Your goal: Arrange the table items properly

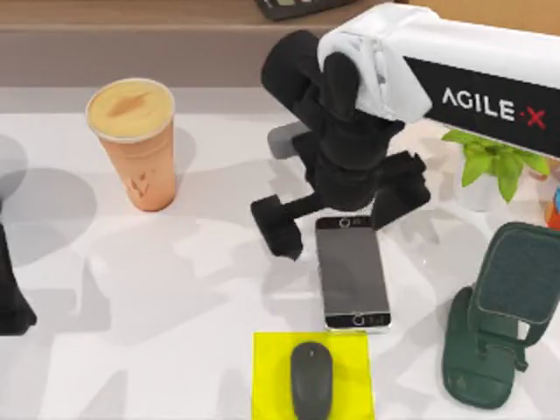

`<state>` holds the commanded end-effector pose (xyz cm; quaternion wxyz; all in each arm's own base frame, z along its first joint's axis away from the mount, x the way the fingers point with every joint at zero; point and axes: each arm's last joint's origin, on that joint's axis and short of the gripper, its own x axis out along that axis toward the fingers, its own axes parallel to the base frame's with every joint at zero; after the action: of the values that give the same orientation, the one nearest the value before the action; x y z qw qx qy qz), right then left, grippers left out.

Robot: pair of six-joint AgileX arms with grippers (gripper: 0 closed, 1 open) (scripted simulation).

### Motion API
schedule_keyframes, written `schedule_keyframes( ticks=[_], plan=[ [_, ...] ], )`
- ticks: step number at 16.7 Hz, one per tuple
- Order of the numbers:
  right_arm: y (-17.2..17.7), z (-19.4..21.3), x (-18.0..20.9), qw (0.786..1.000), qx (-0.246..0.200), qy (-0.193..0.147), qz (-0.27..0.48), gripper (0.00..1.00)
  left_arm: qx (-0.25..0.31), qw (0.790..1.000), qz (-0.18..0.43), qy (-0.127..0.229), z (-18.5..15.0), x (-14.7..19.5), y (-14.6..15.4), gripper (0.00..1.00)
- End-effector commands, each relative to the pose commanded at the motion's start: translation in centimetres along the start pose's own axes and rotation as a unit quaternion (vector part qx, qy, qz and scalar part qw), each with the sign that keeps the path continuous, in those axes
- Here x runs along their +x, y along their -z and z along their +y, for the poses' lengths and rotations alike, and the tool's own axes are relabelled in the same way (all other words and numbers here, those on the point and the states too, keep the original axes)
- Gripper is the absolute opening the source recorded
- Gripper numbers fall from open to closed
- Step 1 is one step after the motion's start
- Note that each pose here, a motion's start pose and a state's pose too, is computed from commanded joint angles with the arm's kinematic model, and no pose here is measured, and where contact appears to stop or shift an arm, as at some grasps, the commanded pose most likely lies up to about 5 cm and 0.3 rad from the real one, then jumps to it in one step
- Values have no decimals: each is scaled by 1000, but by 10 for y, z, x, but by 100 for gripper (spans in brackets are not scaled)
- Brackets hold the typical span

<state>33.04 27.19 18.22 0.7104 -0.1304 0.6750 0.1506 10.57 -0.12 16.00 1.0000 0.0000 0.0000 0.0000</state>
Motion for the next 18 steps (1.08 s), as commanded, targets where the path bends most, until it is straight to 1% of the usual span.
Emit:
schedule_keyframes(
  ticks=[1,3,5,6,8,13,15,18],
  plan=[
    [-1,-4,-1,999,41,0,4,100,0,1000,0,0,0,0,0,100],
    [-1,-10,-1,994,108,3,13,100,0,1000,0,0,0,0,0,100],
    [-1,-16,0,988,154,8,22,100,0,1000,0,0,0,0,0,100],
    [-1,-17,1,985,169,11,26,100,0,1000,0,0,0,0,0,100],
    [-1,-18,2,983,179,13,30,100,0,1000,0,0,0,0,0,100],
    [-1,-16,2,984,176,12,29,100,0,1000,0,0,0,0,0,100],
    [-1,-17,14,983,179,13,31,100,0,1000,0,0,0,0,0,100],
    [0,-18,41,983,179,13,30,100,0,1000,0,0,0,0,0,100]
  ],
)
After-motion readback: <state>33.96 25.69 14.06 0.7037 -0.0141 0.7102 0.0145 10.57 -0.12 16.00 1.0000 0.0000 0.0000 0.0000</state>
